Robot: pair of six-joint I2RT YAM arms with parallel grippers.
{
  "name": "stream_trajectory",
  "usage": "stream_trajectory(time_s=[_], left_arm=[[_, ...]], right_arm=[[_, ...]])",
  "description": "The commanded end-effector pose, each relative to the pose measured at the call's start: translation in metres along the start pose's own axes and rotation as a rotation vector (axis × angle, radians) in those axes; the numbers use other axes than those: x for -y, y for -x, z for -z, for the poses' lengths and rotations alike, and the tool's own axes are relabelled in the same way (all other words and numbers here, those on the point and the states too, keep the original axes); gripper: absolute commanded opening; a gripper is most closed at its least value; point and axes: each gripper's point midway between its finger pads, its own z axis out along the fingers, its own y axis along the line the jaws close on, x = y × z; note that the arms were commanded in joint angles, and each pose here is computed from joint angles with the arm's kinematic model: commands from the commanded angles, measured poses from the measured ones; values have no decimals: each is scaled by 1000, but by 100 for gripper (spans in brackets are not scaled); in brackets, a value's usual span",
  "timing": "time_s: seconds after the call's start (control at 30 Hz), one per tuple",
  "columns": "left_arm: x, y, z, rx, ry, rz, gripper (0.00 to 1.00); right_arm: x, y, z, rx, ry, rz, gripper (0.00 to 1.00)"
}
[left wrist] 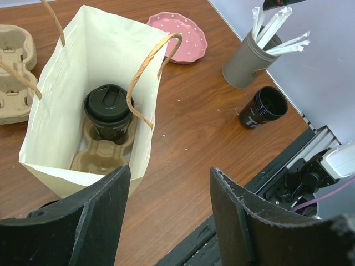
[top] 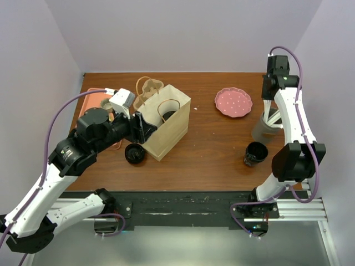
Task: Pack the takeout coffee
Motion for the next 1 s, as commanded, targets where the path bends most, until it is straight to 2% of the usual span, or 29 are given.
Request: stream_trajectory(time_s=[0.0, 0.03, 0.3, 0.5, 0.6, 0.7, 0.73, 0.83, 0.9, 0.97], left_arm=[[5, 14, 8, 52, -16, 21, 64], [6, 15, 9, 55, -20, 21, 64], [9, 19, 16, 71, -34, 8, 64], [8, 26, 27, 92, -26, -12, 65], [9, 29, 34, 101, -27, -11, 65], [8, 34, 43, 116, -15, -7, 65], [3, 35, 45, 122, 15, -4, 65], [-2, 41, 52, 145, 46, -4, 66], [-2, 46, 58, 164, 53, 0, 66], [-2, 52, 62, 191, 55, 11, 66]], right_arm=[[10, 20, 22, 68, 2, -9, 4], [11, 22, 24, 79, 5, -11, 0], [18, 29, 50, 96, 14, -17, 0], [35, 66, 103, 174, 25, -54, 0], [44, 92, 142, 291, 58, -104, 0], [35, 118, 185, 450, 199, -147, 0], [25, 131, 213, 550, 307, -158, 0], [9, 151, 262, 723, 495, -234, 0], [-17, 155, 289, 771, 675, -265, 0], [-38, 158, 310, 829, 760, -272, 0]])
